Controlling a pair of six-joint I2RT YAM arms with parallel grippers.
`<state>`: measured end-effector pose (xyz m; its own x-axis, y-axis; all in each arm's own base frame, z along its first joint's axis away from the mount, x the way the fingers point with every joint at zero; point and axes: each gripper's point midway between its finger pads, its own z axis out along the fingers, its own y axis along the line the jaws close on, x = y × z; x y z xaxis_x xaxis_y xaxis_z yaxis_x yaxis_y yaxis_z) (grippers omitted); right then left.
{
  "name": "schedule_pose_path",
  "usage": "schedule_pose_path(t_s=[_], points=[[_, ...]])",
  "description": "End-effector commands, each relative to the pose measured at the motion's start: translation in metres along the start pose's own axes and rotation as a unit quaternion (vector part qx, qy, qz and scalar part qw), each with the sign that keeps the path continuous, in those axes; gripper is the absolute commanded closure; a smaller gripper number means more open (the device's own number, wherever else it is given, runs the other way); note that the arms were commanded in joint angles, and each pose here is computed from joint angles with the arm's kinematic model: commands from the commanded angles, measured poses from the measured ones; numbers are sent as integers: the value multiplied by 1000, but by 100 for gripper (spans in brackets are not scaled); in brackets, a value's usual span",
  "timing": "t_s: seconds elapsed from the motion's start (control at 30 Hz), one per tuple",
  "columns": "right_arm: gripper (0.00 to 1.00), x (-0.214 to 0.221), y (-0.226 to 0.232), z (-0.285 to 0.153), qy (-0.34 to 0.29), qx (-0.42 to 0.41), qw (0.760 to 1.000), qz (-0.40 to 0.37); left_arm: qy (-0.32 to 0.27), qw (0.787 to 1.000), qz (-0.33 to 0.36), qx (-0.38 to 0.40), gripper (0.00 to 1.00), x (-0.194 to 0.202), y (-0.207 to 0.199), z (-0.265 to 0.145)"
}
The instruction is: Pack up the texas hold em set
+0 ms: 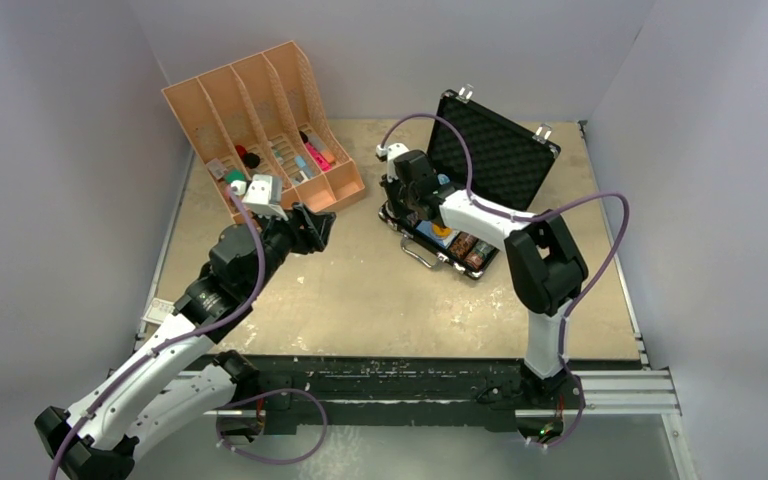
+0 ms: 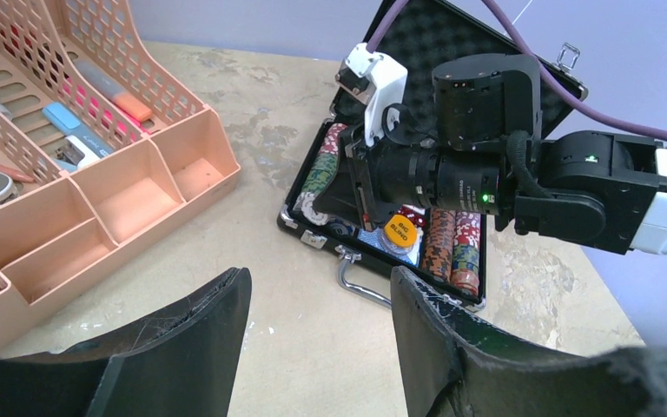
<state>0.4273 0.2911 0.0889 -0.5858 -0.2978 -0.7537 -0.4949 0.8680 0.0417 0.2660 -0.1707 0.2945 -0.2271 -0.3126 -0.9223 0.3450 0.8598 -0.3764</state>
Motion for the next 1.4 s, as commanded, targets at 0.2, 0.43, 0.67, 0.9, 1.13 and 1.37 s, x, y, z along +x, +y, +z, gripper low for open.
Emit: schedule_pose_path(t_s=[0.2,0.43,0.67,0.9,1.13,1.37], points=[[100,-24,-16,-4,-21,49,998,16,-21,1000,-9,2,40,-11,-3,2],[100,-14,-15,4,-14,25,997,-65,-21,1000,-8,2,40,-11,-3,2],[100,-14,-22,5,-35,29,988,-147,-21,1000,-8,1,40,-11,-2,1],[95,-7,-30,5,-26,40,981,-189,-20,1000,-7,1,40,-10,-2,2],[72,-13,-21,-8,-34,20,985,-170,-19,1000,-7,1,40,-10,-2,2],[56,-44,-17,-32,-71,27,992,-105,-26,1000,-13,2,40,-13,-3,0]])
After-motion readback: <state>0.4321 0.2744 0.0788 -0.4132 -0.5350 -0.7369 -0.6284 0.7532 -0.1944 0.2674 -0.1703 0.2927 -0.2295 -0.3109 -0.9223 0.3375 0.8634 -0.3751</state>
